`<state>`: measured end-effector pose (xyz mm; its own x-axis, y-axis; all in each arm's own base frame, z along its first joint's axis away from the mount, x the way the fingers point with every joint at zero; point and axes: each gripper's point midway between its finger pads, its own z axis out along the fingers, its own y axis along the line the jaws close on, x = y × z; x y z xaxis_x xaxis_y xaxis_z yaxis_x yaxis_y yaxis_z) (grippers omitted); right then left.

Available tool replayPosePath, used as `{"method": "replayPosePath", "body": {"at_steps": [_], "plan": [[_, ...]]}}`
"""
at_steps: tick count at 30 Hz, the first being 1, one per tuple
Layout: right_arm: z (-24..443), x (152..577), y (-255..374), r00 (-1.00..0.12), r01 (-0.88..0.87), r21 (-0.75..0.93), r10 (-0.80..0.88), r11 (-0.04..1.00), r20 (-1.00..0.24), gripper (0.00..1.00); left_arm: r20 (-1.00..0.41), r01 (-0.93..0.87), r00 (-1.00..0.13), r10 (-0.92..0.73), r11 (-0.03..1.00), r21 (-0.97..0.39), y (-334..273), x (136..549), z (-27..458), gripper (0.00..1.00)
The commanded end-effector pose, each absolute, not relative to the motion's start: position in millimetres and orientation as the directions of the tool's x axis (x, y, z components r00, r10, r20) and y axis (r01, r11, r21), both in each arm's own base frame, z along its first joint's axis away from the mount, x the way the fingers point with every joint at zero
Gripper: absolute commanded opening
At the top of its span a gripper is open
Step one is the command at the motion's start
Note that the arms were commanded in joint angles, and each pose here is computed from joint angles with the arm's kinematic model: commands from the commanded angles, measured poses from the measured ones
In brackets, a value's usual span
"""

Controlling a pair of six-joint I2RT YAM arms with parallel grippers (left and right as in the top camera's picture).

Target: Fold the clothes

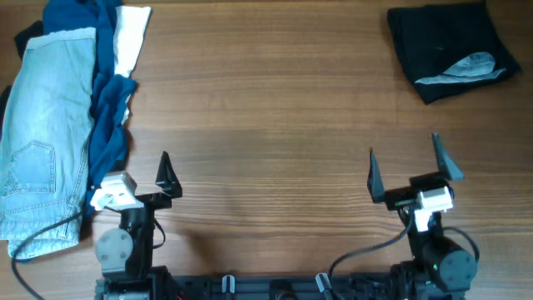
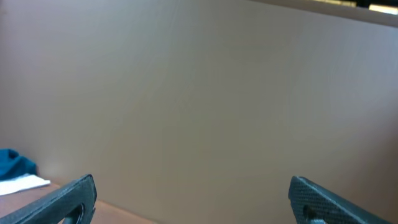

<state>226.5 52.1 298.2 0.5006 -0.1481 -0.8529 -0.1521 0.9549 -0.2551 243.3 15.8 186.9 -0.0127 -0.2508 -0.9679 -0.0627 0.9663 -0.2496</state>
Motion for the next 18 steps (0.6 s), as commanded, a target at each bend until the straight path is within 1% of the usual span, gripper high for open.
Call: {"method": "replayPosePath", "body": {"at_steps": [1,4,6,9,11,13,15,16,18], "plan": [[332.7,246.7,70.0,0.494,-0.234,-0.296,-0.149,0.926,-0.857,1.00,-0.973,-0.054,0.017,-0.229,0.972,-0.229,15.9,240.5,233.6,1.00],[350.4,282.7,100.4,0.443,-0.395,-0.335,-0.142,0.855,-0.885,1.00,-0.973,-0.068,-0.036,-0.229,0.972,-0.227,17.1,251.3,250.9,1.00],[361.7,310.4,114.7,0.390,-0.485,-0.305,-0.109,0.820,-0.914,1.00,-0.968,-0.080,-0.094,-0.235,0.970,-0.228,18.0,263.9,253.5,1.00],[371.8,353.2,131.7,0.269,-0.595,-0.230,-0.079,0.770,-0.960,0.99,-0.941,-0.113,-0.232,-0.247,0.967,-0.226,20.3,289.1,253.6,1.00],[366.2,384.1,138.1,0.146,-0.638,-0.163,-0.090,0.752,-0.985,1.00,-0.901,-0.143,-0.349,-0.258,0.965,-0.221,22.2,306.7,257.1,1.00],[351.8,409.6,141.0,0.000,-0.657,-0.079,-0.105,0.749,-0.994,1.00,-0.836,-0.189,-0.475,-0.277,0.959,-0.210,28.1,321.9,263.4,1.00],[331.6,425.8,142.6,-0.141,-0.663,0.004,-0.120,0.749,-0.983,1.00,-0.721,-0.273,-0.612,-0.325,0.942,-0.193,43.8,327.7,267.0,1.00],[320.8,431.5,143.1,-0.187,-0.662,0.031,-0.124,0.749,-0.974,1.00,-0.668,-0.308,-0.658,-0.348,0.934,-0.182,51.5,328.5,268.0,1.00],[301.7,437.6,143.8,-0.243,-0.659,0.065,-0.130,0.749,-0.961,1.00,-0.547,-0.369,-0.732,-0.406,0.911,-0.183,66.0,331.5,269.1,1.00]]}}
